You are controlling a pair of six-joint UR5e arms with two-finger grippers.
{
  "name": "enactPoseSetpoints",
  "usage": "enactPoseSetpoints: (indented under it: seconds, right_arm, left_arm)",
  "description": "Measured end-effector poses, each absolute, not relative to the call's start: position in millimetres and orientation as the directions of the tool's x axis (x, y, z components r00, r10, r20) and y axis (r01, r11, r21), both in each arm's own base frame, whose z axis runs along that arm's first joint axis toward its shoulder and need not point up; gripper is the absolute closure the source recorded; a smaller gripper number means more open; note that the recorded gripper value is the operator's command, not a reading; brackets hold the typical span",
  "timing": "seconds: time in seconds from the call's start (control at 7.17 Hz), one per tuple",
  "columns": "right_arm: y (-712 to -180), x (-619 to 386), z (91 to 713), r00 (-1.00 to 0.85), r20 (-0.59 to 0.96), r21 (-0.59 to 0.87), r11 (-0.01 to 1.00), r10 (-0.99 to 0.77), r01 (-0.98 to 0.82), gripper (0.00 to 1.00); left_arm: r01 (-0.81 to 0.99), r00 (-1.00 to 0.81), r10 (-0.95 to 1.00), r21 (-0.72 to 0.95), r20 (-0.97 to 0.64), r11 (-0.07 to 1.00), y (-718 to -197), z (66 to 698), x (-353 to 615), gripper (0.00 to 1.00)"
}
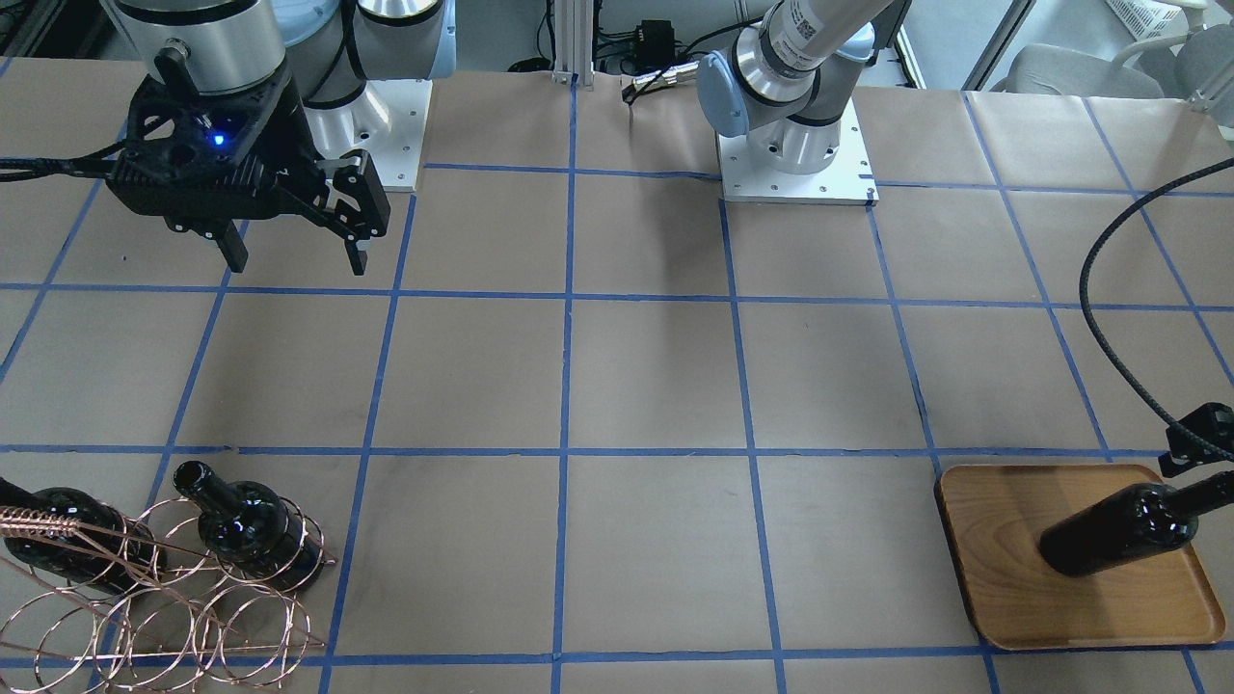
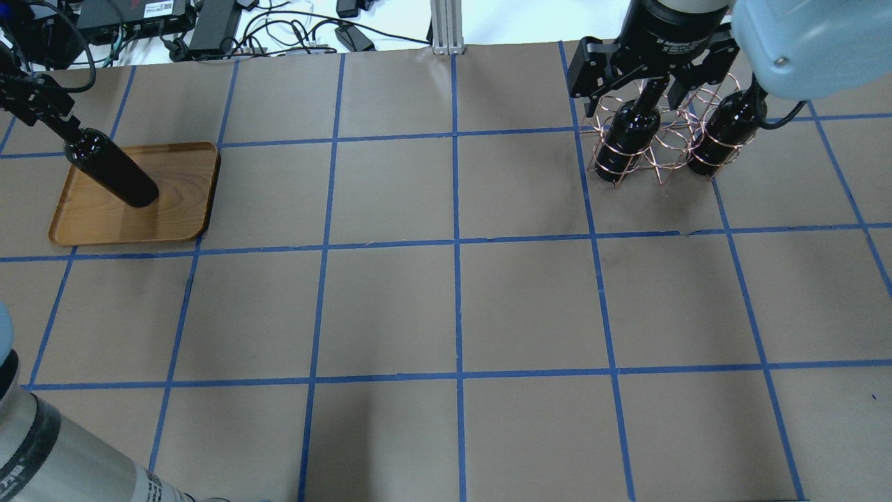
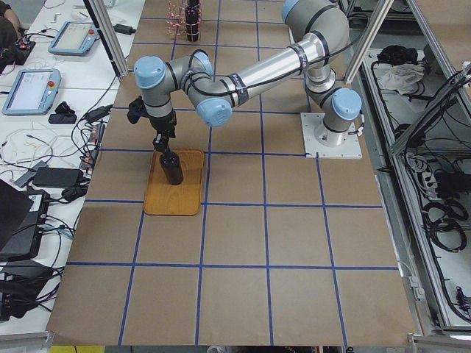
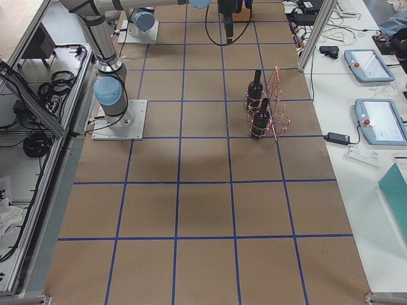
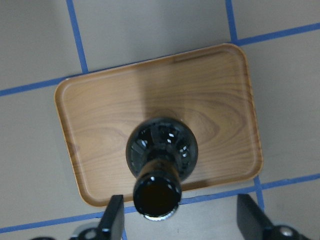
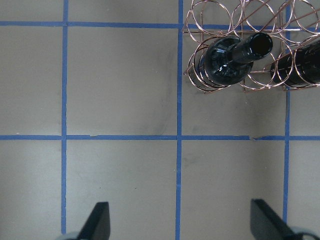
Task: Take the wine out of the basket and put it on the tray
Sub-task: 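Lay the bottle down on the wooden tray and open the left gripper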
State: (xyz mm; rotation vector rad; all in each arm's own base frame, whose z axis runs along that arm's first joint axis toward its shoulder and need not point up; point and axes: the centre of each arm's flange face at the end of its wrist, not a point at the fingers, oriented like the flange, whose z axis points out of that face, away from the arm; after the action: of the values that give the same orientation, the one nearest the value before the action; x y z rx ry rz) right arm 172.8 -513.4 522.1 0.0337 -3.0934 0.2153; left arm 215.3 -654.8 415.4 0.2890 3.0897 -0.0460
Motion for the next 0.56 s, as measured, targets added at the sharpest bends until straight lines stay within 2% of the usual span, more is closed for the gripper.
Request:
enactPoseSetpoints:
  seconds: [0.56]
  right_arm:
    - [-513,173,522,-0.999,0.042,-0.136,0.99,-0.022,-0.027,0.0]
  left_arm:
    - [0.103,-0.994,0.101,-0.055,-0.039,0.993,-590,520,131,0.0]
